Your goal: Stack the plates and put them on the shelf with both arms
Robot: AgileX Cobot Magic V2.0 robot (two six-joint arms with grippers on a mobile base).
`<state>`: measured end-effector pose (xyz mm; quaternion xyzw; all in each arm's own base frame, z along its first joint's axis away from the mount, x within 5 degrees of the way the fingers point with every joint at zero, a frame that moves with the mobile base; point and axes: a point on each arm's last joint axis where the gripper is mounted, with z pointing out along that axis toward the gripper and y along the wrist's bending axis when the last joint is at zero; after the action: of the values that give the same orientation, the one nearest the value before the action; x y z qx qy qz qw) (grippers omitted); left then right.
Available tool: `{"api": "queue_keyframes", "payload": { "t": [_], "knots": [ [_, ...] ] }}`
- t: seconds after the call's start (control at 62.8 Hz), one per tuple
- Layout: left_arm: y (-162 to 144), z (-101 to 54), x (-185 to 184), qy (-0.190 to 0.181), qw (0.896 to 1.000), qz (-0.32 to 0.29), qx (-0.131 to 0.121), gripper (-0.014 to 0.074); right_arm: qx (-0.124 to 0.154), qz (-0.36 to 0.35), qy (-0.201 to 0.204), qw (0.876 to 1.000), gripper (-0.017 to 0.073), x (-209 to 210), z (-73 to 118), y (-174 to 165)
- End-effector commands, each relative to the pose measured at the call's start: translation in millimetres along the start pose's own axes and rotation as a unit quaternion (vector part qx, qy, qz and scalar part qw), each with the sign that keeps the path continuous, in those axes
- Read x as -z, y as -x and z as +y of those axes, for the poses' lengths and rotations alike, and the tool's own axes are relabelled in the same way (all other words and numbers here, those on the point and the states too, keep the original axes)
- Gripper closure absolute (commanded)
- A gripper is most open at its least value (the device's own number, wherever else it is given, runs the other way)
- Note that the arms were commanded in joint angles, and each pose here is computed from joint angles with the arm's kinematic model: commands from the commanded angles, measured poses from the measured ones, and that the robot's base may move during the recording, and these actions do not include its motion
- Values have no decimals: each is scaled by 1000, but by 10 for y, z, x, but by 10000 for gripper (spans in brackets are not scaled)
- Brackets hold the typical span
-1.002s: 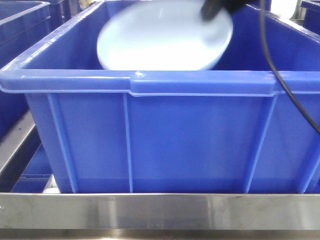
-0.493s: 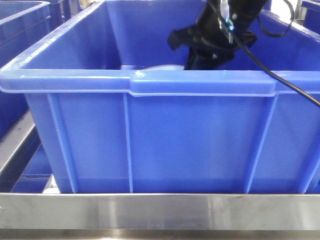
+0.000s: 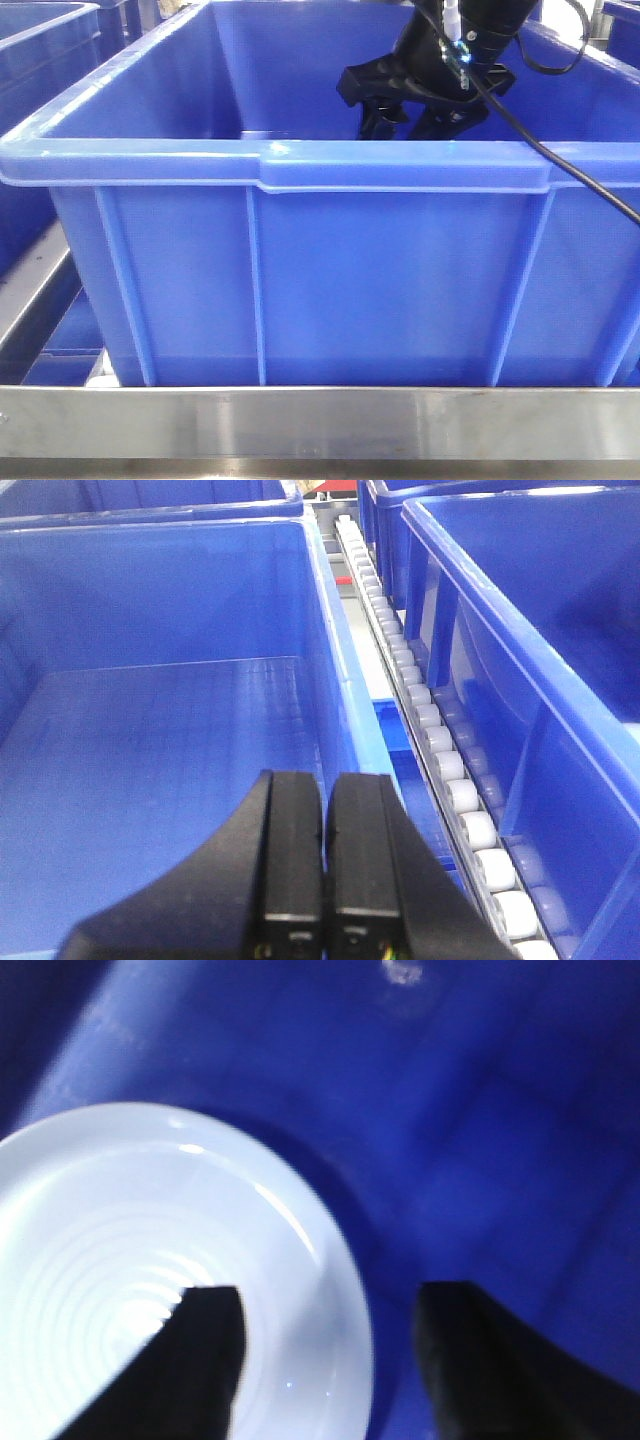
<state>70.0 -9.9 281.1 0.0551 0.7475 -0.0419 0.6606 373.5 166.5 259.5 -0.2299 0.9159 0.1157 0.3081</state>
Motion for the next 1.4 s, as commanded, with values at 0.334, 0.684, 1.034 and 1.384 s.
{"api": "queue_keyframes", "payload": {
  "t": [0.334,0.684,1.034,1.384],
  "knots": [
    [177,5,16,2,998,-55,5,510,18,-157,-12,987,313,1186,133,268],
    [172,5,16,2,999,-53,5,510,16,-284,-40,958,510,1975,239,-517],
    [172,5,16,2,999,-53,5,510,19,-411,-57,910,510,2541,346,-1565],
    [174,5,16,2,999,-53,5,510,27,-499,-59,864,510,2720,416,-2375]
  ]
}}
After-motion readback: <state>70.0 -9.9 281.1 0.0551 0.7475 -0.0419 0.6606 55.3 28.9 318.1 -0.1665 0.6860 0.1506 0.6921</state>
